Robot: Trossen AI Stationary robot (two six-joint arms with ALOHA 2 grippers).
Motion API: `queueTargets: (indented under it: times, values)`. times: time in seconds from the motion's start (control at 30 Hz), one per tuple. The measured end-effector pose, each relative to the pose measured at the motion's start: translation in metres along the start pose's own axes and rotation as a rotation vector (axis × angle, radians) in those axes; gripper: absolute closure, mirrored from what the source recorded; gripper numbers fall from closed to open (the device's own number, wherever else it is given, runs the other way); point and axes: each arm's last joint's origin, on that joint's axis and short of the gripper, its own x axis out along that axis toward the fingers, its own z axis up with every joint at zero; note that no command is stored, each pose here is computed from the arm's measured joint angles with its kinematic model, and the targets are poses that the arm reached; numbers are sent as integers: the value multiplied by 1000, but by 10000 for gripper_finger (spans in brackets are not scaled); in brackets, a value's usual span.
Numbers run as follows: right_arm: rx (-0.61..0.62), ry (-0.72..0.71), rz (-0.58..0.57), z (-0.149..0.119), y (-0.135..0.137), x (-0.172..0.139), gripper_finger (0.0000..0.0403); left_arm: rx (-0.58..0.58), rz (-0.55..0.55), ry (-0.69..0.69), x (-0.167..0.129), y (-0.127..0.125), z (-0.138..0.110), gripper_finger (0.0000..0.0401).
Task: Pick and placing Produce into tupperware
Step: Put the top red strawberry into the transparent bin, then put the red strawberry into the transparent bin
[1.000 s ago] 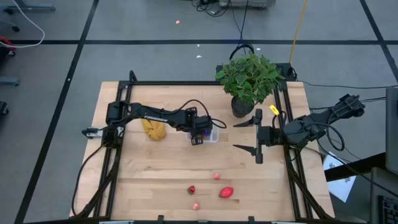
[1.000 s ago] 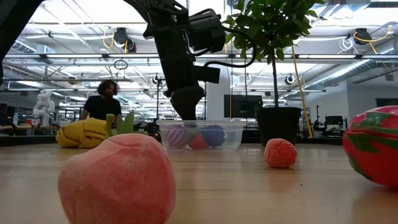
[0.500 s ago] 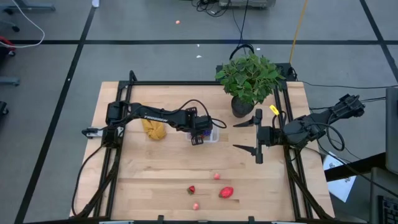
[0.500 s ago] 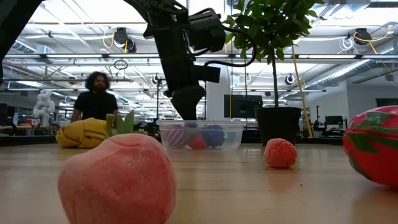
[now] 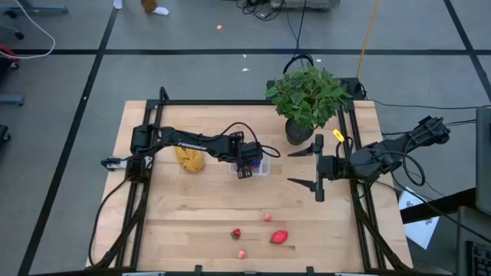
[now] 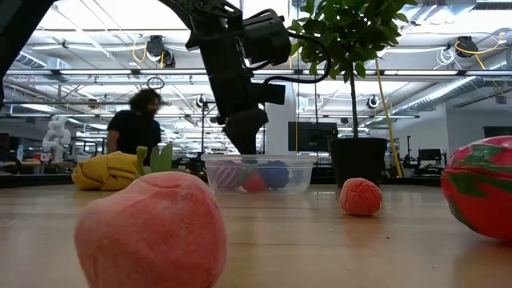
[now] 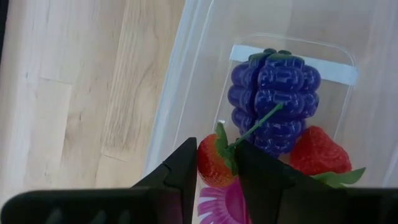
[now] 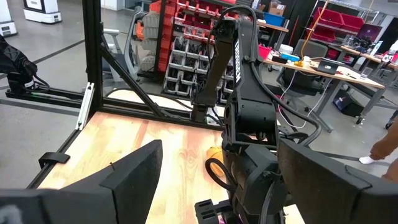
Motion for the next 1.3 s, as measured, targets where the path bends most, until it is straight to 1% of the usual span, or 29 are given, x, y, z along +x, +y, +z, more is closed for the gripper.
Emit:
queueTargets:
  times: [0.77,0.87,1.13,1.3]
  values:
    - [8,0,0,0,0,0,94,0,-11,3,0,0,0,293]
    - [11,0,0,0,0,0,94,0,-13,2,0,0,0,276]
    - [11,0,0,0,0,0,94,8,-33,-1,0,0,0,209]
    - [11,0,0,0,0,0,94,12,-21,-14,0,0,2,182]
